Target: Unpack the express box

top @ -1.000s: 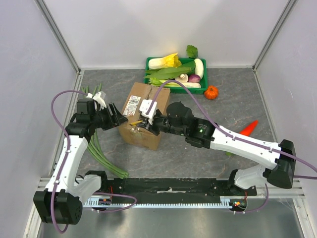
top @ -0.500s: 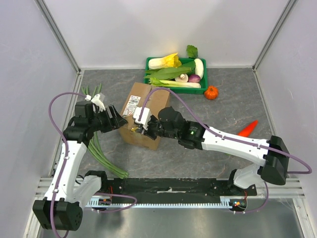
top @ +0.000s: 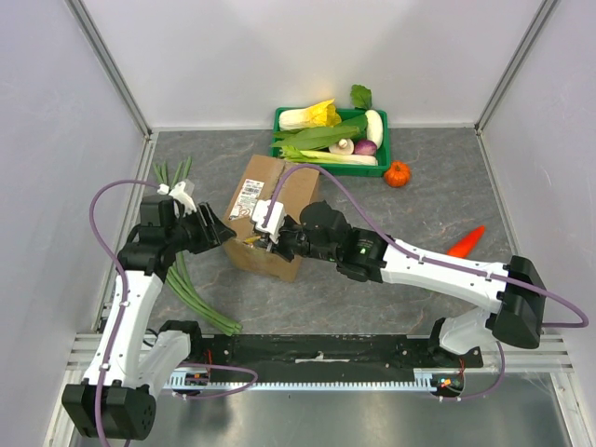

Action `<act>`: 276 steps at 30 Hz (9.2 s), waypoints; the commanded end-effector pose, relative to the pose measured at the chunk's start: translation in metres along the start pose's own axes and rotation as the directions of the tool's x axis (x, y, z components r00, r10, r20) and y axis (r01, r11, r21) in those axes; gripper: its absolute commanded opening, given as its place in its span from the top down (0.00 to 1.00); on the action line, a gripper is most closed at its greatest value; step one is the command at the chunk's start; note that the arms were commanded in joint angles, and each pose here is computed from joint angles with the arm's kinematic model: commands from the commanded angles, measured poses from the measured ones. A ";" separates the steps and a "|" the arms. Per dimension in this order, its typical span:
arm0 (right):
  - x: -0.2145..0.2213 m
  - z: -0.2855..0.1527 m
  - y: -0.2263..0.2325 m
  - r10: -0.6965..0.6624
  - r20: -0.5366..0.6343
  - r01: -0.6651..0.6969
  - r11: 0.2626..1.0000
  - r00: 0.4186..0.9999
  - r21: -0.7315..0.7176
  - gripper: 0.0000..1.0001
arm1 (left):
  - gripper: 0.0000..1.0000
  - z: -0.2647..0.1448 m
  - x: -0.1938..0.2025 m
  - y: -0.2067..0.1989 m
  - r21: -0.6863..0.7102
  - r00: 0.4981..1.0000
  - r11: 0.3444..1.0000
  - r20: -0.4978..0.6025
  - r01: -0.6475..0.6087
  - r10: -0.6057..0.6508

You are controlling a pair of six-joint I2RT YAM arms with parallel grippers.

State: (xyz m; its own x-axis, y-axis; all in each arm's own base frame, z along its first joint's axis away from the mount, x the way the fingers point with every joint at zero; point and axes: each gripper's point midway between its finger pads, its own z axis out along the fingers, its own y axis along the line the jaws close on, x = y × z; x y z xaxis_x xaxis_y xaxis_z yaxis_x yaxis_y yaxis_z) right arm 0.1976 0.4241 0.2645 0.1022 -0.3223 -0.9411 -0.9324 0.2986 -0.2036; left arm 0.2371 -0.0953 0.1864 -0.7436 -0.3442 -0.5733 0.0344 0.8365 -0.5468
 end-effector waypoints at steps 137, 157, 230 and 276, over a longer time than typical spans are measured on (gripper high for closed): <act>0.306 -0.162 -0.260 0.862 0.474 -0.860 -0.099 0.178 0.501 0.53 | 0.27 0.025 -0.074 -0.013 -0.018 0.996 0.999 0.083 0.043 -0.041; 0.215 -0.268 -0.272 0.752 0.327 -0.407 -0.086 0.572 0.909 0.08 | 0.32 0.040 -0.033 -0.041 0.213 0.987 0.971 -0.137 0.109 -0.081; 0.050 -0.139 -0.163 0.525 -0.137 -0.102 0.400 0.840 0.911 0.31 | 0.35 0.029 0.015 -0.034 0.060 0.987 0.991 -0.119 0.116 -0.108; 0.096 -0.160 -0.184 0.665 -0.046 -0.296 0.392 0.745 0.871 0.40 | 0.37 -0.031 -0.047 -0.149 0.410 0.961 0.872 0.177 -0.269 0.214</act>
State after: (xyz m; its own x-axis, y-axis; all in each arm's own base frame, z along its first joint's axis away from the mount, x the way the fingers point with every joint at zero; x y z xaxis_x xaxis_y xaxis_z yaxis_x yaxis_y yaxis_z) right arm 0.3141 0.1839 0.2187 -0.6167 -0.1178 -0.7783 -0.0753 0.9930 -0.0906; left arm 0.2398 -0.1813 0.2918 -0.6605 -0.2307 -0.7145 0.4328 0.6606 -0.6134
